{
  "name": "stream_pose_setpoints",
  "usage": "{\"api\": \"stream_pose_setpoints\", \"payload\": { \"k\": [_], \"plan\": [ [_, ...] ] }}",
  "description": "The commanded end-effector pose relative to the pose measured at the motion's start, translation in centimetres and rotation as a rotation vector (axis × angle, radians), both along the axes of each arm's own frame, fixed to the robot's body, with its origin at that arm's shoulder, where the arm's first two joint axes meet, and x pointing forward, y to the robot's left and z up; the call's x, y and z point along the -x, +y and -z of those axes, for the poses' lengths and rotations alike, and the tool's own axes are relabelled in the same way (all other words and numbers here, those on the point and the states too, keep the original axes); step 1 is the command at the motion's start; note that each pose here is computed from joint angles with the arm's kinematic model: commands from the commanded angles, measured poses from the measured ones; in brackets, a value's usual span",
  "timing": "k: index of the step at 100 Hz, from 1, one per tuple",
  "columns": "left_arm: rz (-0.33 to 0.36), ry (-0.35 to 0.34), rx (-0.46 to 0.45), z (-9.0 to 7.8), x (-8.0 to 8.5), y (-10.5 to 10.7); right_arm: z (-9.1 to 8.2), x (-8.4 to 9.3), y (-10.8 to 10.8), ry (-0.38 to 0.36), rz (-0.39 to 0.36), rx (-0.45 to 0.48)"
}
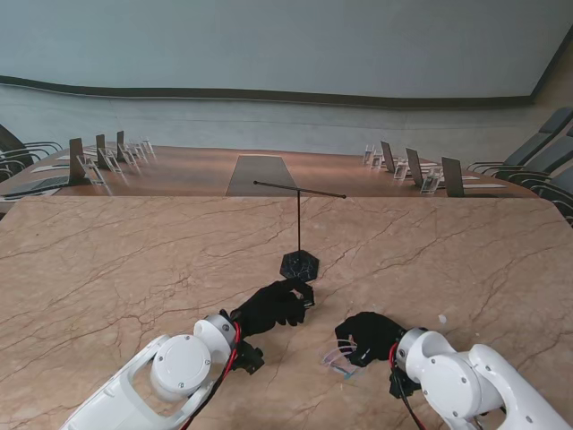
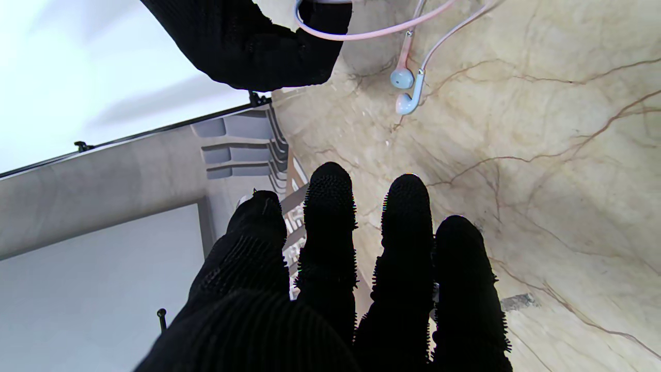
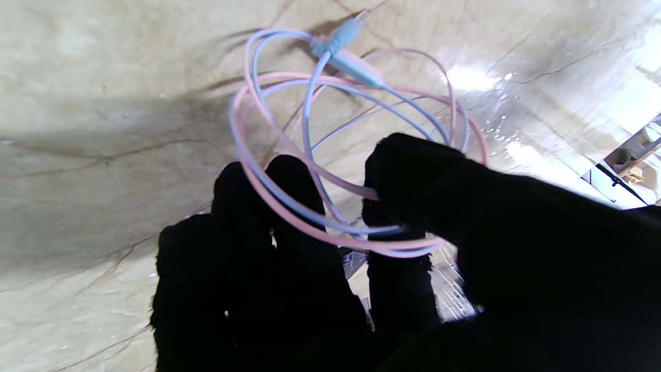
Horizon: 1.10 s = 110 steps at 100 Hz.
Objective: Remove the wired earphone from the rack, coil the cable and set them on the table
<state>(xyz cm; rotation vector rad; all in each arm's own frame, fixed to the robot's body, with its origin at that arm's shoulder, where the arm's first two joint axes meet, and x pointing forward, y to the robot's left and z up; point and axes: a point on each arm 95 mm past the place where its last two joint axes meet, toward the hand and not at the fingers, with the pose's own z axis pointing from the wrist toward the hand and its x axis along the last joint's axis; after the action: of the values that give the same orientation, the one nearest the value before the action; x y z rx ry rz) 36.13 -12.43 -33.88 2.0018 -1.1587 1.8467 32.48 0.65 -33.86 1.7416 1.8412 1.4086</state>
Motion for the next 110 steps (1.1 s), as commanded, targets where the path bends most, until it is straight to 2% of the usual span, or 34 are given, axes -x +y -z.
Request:
{"api": "stream_pose_setpoints", "payload": {
  "k": [1,31,65,110],
  "plan": [
    [-0.002,0.011,0.002,0.2,0.3,-0.2,0.2,-0.4,-0.1,-0.004,0.005,0.004],
    [-0.014,0.013,-0.002,0.2,0.2,-0.1,0.4,-1.7,-1.1,-0.044,0.019,0.036],
    [-0.016,0.013,-0.001,0.1,0.0,-0.1,0.4,-2.4,-2.2,-0.073,-0.008,0.125],
    [-0.005,0.007,-0.046,0.4,-0.1,0.3,0.8,-2.8,-2.8,-0.042,-0.015,0.173]
  ]
}}
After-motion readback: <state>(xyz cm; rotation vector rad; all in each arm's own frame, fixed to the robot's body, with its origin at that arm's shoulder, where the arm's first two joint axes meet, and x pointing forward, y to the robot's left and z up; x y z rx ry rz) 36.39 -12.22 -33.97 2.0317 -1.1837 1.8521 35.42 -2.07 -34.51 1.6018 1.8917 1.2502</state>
